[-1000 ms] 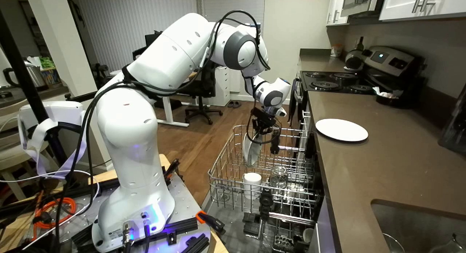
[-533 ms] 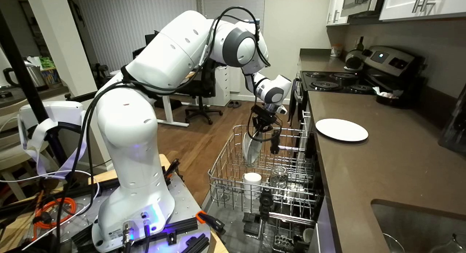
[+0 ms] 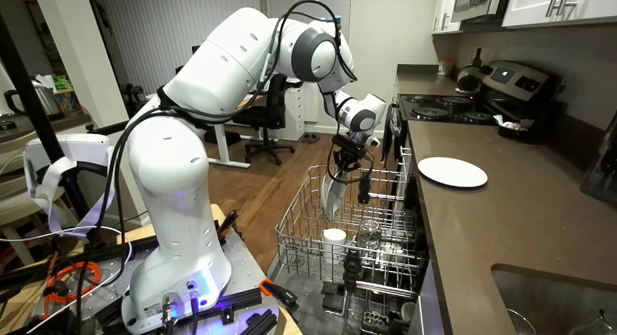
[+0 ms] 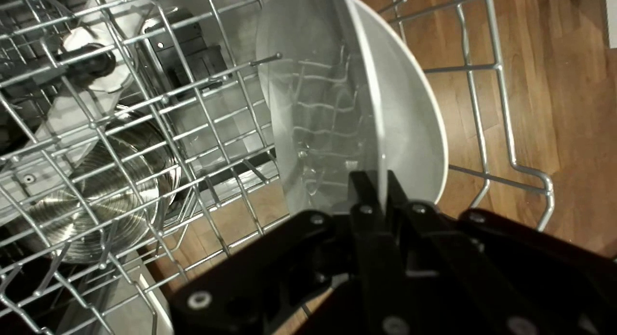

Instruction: Put the plate in the dishwasher on the plate on the counter

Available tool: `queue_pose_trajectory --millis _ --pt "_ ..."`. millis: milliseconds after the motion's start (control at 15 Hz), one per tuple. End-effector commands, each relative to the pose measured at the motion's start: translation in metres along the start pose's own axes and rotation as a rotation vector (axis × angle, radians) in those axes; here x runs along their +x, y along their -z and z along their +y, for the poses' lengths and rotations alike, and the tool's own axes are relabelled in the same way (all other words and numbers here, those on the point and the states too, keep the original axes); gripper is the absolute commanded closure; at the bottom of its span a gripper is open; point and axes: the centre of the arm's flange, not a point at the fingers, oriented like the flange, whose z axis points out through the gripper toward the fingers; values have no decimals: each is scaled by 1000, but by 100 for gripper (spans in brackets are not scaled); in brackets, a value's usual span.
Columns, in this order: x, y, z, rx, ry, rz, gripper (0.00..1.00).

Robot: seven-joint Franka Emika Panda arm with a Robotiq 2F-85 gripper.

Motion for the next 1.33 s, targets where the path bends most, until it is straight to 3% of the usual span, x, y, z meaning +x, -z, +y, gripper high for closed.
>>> queue_pose_trajectory --millis 0,667,1067,1267 --pt "-23 23 -18 -10 -26 -19 94" --pt "-40 50 -47 -90 -57 -12 94" --pt "-50 59 -50 -102 -63 -9 94" --pt "-52 58 -49 -145 -76 -22 94"
